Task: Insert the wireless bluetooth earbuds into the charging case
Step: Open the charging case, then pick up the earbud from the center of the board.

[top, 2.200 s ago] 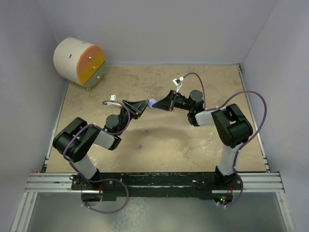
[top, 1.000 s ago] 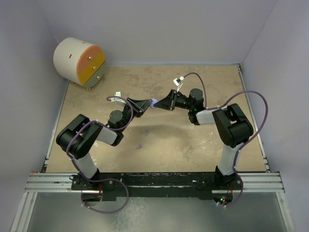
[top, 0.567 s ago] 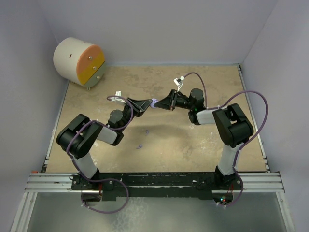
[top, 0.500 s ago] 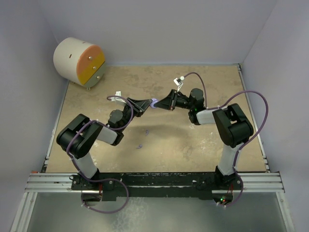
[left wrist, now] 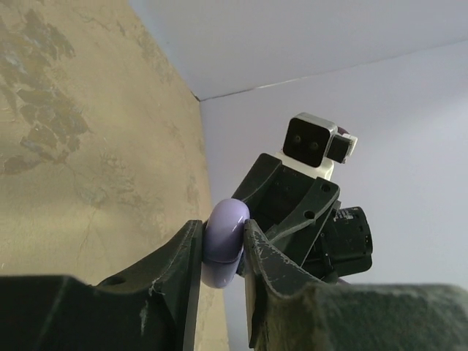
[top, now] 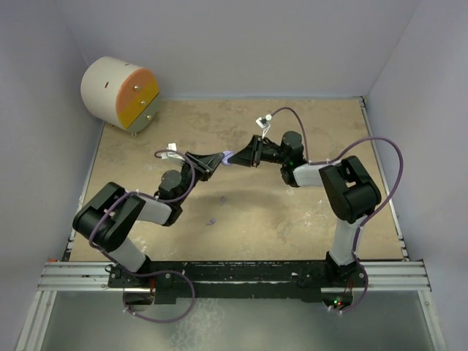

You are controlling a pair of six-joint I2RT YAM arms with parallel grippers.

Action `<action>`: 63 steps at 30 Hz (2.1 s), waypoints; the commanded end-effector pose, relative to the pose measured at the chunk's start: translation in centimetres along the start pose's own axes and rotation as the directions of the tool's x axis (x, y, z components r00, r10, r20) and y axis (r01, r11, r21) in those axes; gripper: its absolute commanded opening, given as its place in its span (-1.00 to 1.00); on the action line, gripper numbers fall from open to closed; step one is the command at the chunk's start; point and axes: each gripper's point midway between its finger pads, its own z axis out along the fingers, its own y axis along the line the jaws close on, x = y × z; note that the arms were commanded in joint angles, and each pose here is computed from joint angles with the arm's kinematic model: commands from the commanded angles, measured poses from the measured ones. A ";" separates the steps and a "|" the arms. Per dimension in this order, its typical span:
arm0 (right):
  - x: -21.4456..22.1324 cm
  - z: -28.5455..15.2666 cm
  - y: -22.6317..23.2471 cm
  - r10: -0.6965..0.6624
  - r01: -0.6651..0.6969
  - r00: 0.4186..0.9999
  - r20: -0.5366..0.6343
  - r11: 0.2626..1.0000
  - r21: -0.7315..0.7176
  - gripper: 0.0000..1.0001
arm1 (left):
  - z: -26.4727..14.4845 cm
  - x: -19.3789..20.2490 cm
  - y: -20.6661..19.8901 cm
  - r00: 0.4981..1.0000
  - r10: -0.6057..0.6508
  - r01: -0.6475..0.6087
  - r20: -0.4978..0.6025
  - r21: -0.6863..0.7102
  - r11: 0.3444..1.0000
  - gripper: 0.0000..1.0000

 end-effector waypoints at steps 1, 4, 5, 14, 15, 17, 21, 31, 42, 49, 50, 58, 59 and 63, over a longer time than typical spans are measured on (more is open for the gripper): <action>-2.0 0.8 -2.0 -0.095 0.091 0.995 0.038 0.991 0.096 -0.22 | -1.2 -0.2 -4.3 0.998 -0.063 0.062 0.004 0.106 0.992 -1.00; -2.1 0.8 -3.3 -0.102 0.096 0.994 0.032 0.983 0.156 -0.17 | -1.4 -0.5 -4.7 0.997 -0.071 0.069 0.013 0.096 0.993 -1.00; -2.1 0.7 -3.7 -0.110 0.103 0.993 0.033 0.980 0.170 -0.16 | -1.4 -0.6 -4.8 0.997 -0.074 0.072 0.017 0.091 0.993 -1.00; -2.3 0.6 -5.1 -0.127 0.116 0.991 0.033 0.966 0.233 -0.13 | -1.6 -1.2 -5.0 0.995 -0.095 0.093 0.041 0.062 0.994 -1.00; -2.5 0.6 -5.0 -0.135 0.122 0.990 0.038 0.963 0.242 -0.13 | -1.6 -1.2 -4.9 0.994 -0.098 0.096 0.044 0.058 0.994 -1.00; -3.1 0.3 -5.2 -0.162 0.141 0.986 0.051 0.949 0.284 -0.13 | -1.7 -1.4 -4.4 0.992 -0.109 0.106 0.059 0.042 0.993 -1.00; -5.1 -1.5 -5.7 -0.271 0.209 0.959 0.087 0.878 0.430 -0.13 | -2.4 -2.3 -3.0 0.984 -0.135 0.136 0.115 -0.004 0.991 -1.00; -6.8 -5.8 -1.5 -0.562 0.386 0.823 0.077 0.654 0.651 0.81 | -6.5 -6.2 0.2 0.949 -0.150 0.179 0.276 -0.084 0.980 -1.00; -3.6 -3.3 1.7 -0.566 0.423 0.822 0.060 0.679 0.599 0.97 | -10.1 -8.0 0.7 0.932 -0.121 0.174 0.342 -0.131 0.976 -1.00; 2.7 -1.3 -1.4 -0.453 0.412 0.883 -0.122 0.624 0.663 0.49 | -11.0 -8.2 1.8 0.931 -0.090 0.163 0.353 -0.183 0.970 -1.00; 3.8 -0.9 -1.7 -0.436 0.413 0.888 -0.143 0.621 0.666 0.43 | -11.1 -8.2 1.9 0.931 -0.092 0.165 0.354 -0.184 0.969 -1.00; 7.7 0.5 -2.6 -0.401 0.417 0.895 -0.194 0.602 0.681 0.24 | -11.2 -7.9 2.2 0.934 -0.110 0.177 0.339 -0.171 0.969 -1.00; 7.8 0.7 -2.7 -0.402 0.420 0.894 -0.198 0.599 0.682 0.23 | -11.2 -7.8 2.2 0.934 -0.112 0.177 0.339 -0.169 0.970 -1.00; 8.9 1.3 -2.8 -0.401 0.437 0.889 -0.222 0.593 0.677 0.23 | -11.3 -7.7 2.4 0.935 -0.116 0.181 0.336 -0.171 0.968 -1.00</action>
